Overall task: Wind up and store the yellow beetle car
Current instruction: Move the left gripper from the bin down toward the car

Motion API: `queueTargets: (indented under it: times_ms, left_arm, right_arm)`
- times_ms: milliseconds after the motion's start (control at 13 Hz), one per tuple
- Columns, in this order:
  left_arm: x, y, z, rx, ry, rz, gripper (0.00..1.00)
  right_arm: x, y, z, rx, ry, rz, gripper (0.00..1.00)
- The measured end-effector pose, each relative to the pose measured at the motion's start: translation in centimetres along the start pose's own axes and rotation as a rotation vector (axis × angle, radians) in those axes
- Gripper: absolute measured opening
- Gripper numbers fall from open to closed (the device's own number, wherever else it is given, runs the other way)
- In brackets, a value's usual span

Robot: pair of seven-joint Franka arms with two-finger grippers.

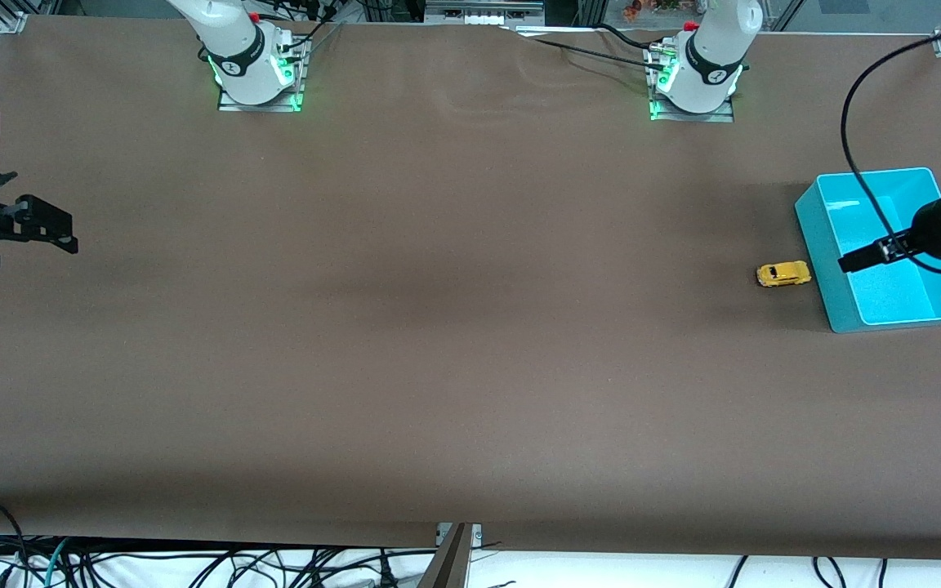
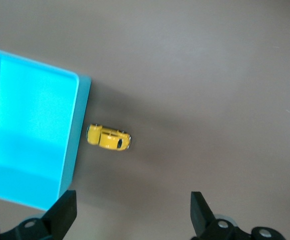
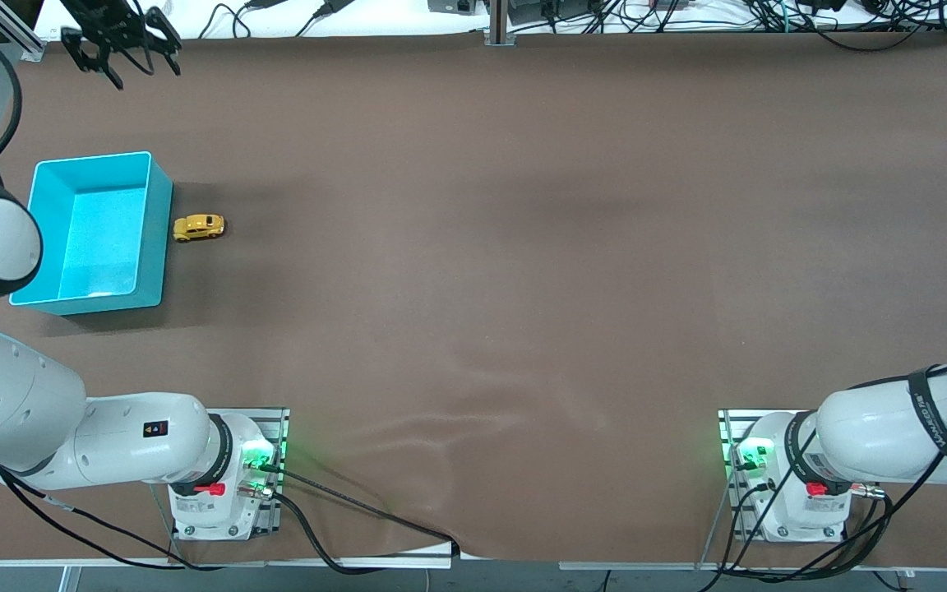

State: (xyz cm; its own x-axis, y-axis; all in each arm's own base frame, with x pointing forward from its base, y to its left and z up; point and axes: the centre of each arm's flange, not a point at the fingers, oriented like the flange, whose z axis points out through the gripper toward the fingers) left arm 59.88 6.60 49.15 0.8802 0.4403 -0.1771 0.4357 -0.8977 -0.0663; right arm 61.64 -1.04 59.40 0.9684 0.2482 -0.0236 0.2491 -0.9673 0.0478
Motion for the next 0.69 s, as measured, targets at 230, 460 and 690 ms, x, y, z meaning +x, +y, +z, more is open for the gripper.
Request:
queueTargets:
  times_ms: [230,460,690]
  left_arm:
    - [-0.3,-1.2,0.2,0.017,-0.051,-0.099,1.00]
    - [-1.0,-2.2,-0.4,0.024,-0.073,-0.123,1.00]
    - [-1.1,-2.2,-0.3,0.026,-0.076,-0.123,1.00]
  right_arm:
    - [-1.1,-0.3,1.6,0.002,-0.049,0.060,1.00]
    - [-1.7,-0.5,2.0,0.003,-0.062,0.084,1.00]
    - [-1.7,-0.5,1.9,0.003,-0.062,0.084,1.00]
